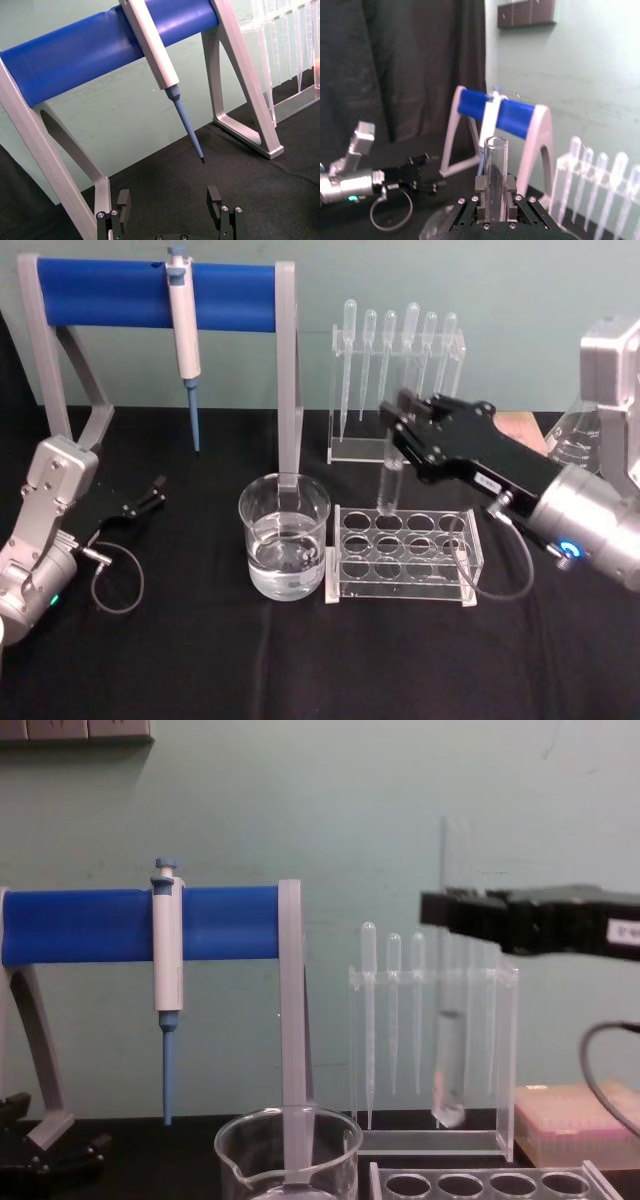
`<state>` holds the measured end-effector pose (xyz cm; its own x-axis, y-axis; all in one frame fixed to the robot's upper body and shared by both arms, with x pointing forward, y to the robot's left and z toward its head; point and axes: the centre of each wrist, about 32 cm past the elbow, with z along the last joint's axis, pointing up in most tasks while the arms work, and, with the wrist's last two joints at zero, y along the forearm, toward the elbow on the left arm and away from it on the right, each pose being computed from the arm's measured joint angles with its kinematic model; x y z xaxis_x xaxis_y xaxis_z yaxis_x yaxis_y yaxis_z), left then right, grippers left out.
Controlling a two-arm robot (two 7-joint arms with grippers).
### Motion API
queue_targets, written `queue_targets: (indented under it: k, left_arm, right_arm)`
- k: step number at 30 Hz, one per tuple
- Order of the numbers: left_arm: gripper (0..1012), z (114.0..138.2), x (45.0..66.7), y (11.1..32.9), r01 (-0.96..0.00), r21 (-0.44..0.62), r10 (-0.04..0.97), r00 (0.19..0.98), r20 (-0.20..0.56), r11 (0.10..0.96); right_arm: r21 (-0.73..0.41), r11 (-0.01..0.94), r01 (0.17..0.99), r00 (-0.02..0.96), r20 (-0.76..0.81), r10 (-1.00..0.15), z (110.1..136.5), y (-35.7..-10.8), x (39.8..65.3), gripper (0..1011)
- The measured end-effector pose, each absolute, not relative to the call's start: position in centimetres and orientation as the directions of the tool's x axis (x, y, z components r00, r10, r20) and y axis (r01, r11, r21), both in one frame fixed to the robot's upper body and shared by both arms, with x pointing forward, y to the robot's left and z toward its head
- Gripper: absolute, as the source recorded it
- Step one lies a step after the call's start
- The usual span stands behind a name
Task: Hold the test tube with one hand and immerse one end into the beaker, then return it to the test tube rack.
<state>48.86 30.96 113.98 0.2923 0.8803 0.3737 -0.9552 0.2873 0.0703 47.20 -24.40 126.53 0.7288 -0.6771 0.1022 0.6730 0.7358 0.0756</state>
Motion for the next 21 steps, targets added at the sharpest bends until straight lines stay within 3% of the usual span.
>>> queue_targets:
  k: [10,21]
  left_arm:
    - [1000,114.0,48.9,31.0,-0.955,0.070,0.880,0.292,0.374,0.287]
    - [1000,114.0,48.9,31.0,-0.955,0.070,0.880,0.292,0.374,0.287]
  right_arm:
    - [0.117,0.801,0.588,0.794,0.107,-0.599,127.6,-20.5,49.3,224]
    - [0.081,0.831,0.550,0.822,0.124,-0.556,124.3,-16.5,52.4,224]
